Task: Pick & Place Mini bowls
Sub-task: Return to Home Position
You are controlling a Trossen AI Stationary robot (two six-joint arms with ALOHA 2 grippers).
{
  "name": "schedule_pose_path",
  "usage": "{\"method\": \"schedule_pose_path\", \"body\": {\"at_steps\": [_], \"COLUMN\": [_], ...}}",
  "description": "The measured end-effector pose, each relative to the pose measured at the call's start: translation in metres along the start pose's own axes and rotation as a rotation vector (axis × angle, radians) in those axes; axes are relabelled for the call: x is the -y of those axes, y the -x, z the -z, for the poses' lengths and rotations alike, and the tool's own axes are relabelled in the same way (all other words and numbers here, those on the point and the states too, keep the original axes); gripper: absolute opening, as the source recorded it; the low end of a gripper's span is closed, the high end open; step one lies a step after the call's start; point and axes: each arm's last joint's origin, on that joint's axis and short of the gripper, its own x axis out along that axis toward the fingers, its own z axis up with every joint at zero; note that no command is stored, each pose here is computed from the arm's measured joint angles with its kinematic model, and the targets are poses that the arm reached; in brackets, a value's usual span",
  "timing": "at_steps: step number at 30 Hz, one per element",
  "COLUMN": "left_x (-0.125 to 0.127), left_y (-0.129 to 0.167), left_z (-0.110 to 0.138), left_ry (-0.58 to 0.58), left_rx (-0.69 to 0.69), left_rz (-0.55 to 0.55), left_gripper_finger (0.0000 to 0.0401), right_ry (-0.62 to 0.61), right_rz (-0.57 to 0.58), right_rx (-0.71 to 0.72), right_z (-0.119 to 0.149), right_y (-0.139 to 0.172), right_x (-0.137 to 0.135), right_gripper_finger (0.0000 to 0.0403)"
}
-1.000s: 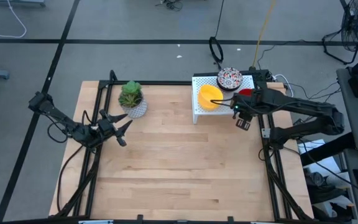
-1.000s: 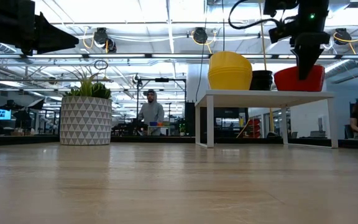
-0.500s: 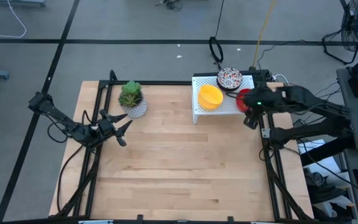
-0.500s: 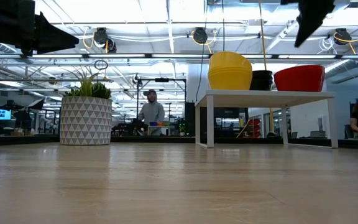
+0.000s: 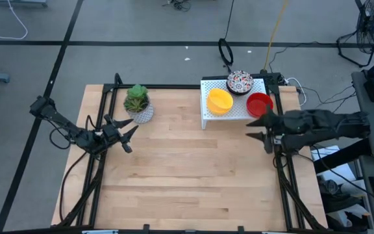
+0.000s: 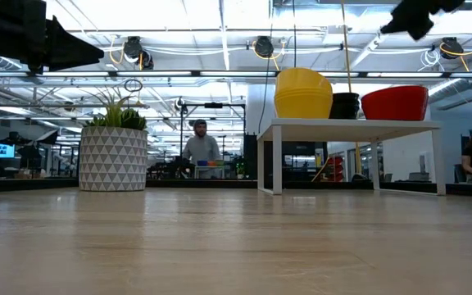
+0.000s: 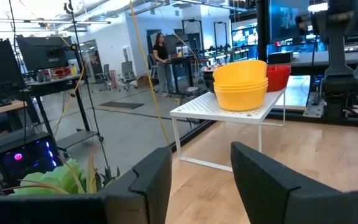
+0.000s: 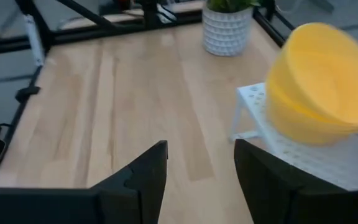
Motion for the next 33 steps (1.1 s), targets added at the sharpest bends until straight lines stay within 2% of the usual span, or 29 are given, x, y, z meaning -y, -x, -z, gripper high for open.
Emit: {"method": "schedule_pose_path", "body": {"at_steps": [6,12,22,33], "left_x": [0.000,0.000,0.000,0.000], "left_y": [0.000,0.000,0.000,0.000], "left_z": [0.000,0.000,0.000,0.000], "left_ry": [-0.001,-0.001,-0.002,-0.001], "left_rx": [0.000,0.000,0.000,0.000], "left_rz": [0.000,0.000,0.000,0.000], "left_gripper_finger": [0.0170,0.0170,0.0170,0.0170], "right_ry": [0.013,0.005,0.008,0.016], "right_rz": [-0.056,-0.085,-0.115,-0.118], "right_rx": [0.119,0.242,0.431,0.469], "right_z": [0.049,0.080,0.118,0.139], "right_y": [-0.026,-0.045,-0.071,-0.082], "right_x": [0.001,0.004,0.007,0.009], "right_gripper_finger": [0.0173,0.0172,0.0172,0.0171]}}
